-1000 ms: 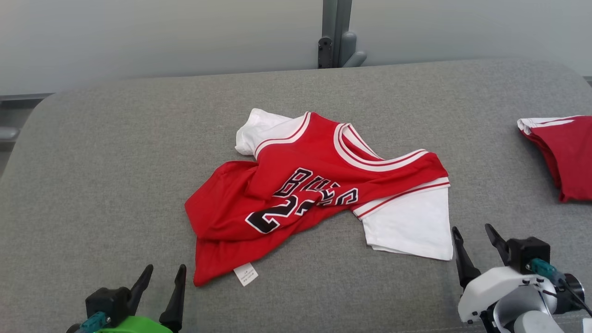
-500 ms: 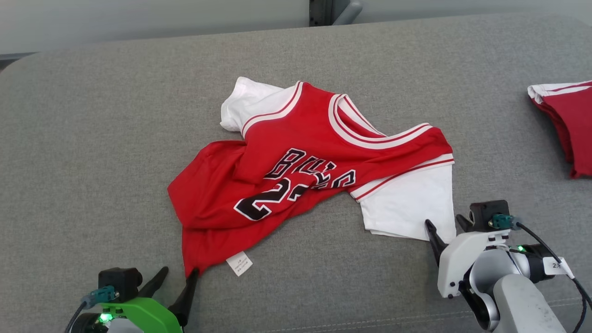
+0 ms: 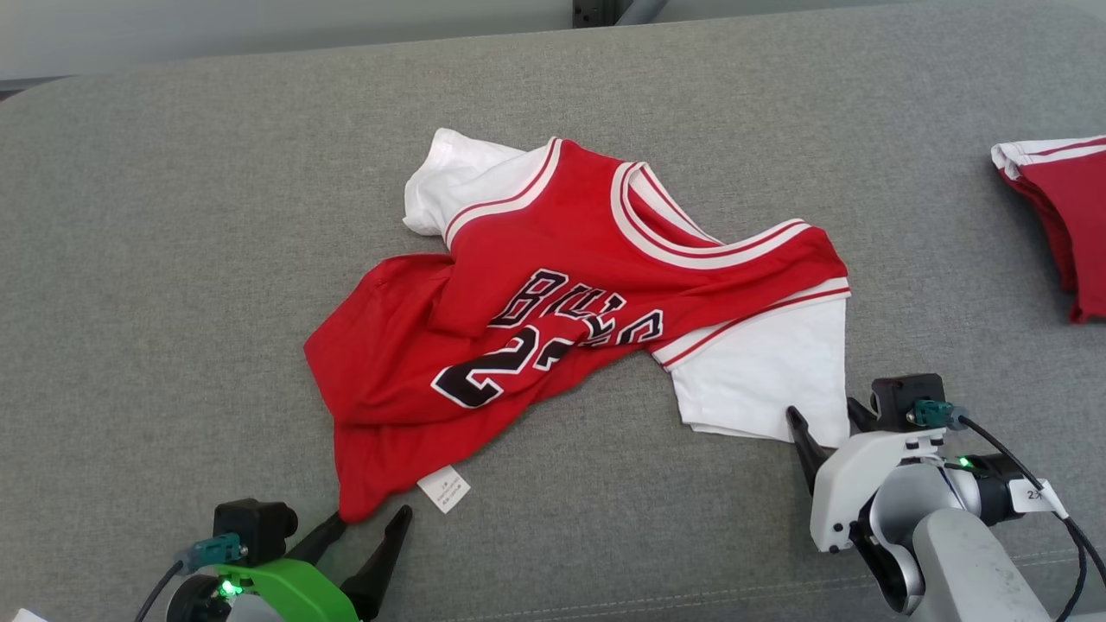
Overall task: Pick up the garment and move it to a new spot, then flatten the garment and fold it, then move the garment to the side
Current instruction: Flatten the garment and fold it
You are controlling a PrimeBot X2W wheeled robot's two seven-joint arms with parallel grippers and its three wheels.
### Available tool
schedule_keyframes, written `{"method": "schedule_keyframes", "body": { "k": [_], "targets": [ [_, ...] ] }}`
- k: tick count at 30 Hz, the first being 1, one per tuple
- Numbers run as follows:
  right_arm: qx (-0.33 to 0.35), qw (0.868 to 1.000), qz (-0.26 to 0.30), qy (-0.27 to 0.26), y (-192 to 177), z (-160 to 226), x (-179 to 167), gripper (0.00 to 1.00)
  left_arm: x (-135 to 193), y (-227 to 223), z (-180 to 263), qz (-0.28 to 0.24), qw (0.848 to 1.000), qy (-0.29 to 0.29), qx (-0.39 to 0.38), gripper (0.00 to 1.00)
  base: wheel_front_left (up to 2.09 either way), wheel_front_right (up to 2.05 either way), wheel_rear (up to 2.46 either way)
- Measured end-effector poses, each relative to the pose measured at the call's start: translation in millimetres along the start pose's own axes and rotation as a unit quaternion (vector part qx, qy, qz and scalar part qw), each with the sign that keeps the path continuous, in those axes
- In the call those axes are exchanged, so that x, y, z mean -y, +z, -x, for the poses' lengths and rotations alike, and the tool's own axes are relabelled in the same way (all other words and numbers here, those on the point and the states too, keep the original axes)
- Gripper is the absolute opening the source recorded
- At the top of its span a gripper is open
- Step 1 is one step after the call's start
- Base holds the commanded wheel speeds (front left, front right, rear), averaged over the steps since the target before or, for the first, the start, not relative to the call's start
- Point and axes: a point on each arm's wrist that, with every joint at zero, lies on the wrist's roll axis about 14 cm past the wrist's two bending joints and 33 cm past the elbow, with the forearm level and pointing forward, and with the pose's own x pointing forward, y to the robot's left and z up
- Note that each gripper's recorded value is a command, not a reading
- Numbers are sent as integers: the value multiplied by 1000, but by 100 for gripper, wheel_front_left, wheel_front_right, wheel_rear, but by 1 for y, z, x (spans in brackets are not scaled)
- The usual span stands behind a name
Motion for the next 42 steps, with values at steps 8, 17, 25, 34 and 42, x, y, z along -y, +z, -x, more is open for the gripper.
{"method": "schedule_keyframes", "body": {
  "k": [8, 17, 25, 34, 42],
  "targets": [
    [-2, 1000, -1, 3, 0, -6, -2, 100, -13, 14, -8, -22, 999, 12, 25, 100, 0, 0, 0],
    [-8, 1000, -7, 4, -1, -10, -3, 100, -9, 12, -17, -36, 999, 3, 21, 58, 0, 0, 0],
    [-15, 1000, -14, 2, -5, -14, -2, 100, -8, 9, -21, -38, 999, -2, 19, 0, 0, 0, 0],
    [-21, 999, -33, 10, -8, -16, -5, 0, -11, 8, -20, -32, 999, -4, 22, 0, 0, 0, 0],
    [67, 986, -150, 36, 41, -2, -10, 0, -3, 35, -6, -16, 998, -27, 59, 0, 0, 0, 0]
  ]
}}
